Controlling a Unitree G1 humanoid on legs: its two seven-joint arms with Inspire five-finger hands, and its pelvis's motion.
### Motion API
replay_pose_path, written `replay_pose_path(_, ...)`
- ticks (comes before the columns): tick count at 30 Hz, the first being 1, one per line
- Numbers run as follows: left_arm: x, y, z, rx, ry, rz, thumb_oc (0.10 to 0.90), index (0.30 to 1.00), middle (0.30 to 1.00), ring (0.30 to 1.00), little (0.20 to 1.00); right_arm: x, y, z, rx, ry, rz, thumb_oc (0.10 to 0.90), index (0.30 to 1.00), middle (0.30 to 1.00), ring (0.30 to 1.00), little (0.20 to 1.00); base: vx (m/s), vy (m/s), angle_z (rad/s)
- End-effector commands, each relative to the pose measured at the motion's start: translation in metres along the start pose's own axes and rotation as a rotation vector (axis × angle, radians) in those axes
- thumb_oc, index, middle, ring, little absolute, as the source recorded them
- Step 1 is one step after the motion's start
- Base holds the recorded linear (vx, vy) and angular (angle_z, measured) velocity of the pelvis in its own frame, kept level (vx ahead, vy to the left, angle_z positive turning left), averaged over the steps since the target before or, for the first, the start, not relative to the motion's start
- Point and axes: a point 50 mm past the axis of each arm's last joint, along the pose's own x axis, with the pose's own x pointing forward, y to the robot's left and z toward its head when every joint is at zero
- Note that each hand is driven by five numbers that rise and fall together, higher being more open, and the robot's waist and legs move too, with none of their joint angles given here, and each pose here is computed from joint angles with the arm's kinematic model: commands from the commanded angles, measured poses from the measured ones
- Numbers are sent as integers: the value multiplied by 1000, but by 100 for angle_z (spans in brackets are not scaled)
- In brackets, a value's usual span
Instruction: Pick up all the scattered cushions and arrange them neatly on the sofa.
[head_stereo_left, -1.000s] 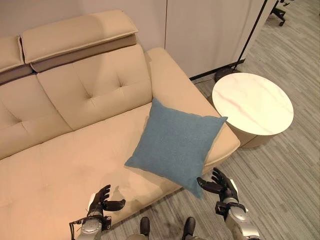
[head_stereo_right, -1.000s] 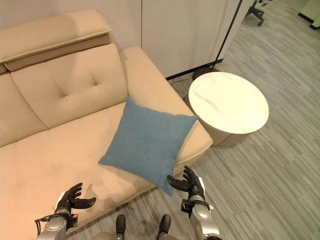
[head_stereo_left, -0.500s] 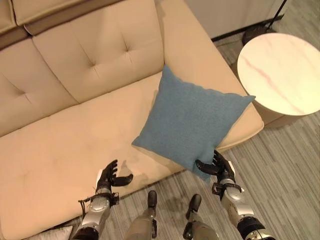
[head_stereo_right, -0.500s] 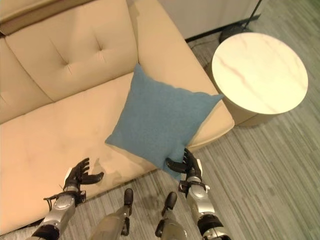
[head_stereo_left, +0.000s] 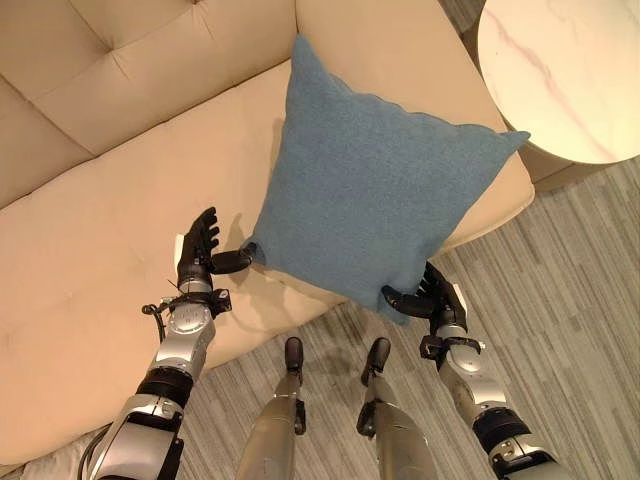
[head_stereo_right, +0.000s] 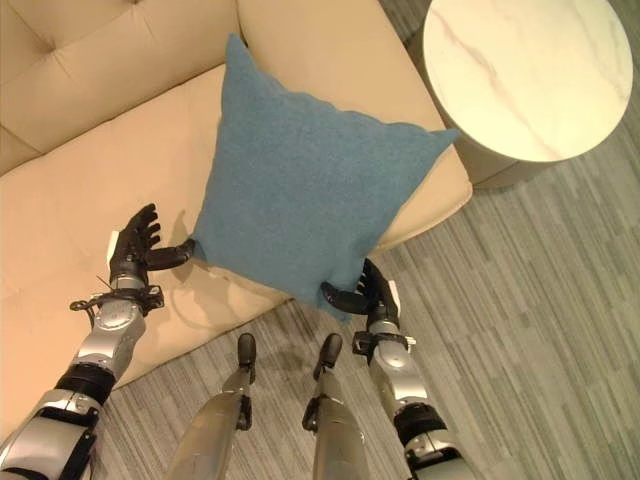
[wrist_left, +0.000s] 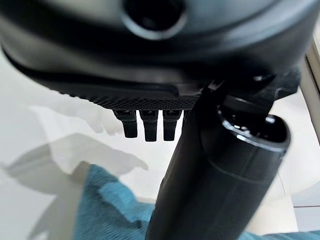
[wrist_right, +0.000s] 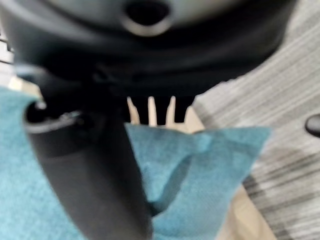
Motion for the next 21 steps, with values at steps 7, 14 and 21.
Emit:
replay_pose_path(7, 20, 20, 58, -60, -231, 32, 800, 900, 900, 900, 900, 8, 6, 41, -17, -192, 68, 800, 900, 900, 900, 900, -9, 24, -6)
replay_pose_path(14, 14, -6, 48, -211, -175, -140, 800, 900, 900, 900, 900, 11, 8, 43, -80, -188, 108, 800, 900, 900, 900, 900, -3, 10, -2)
replay_pose_path(21, 14, -4, 47, -270, -170, -146, 800, 900, 900, 900, 900, 10, 8, 43, -105, -185, 136, 800, 900, 900, 900, 900, -10, 6, -4)
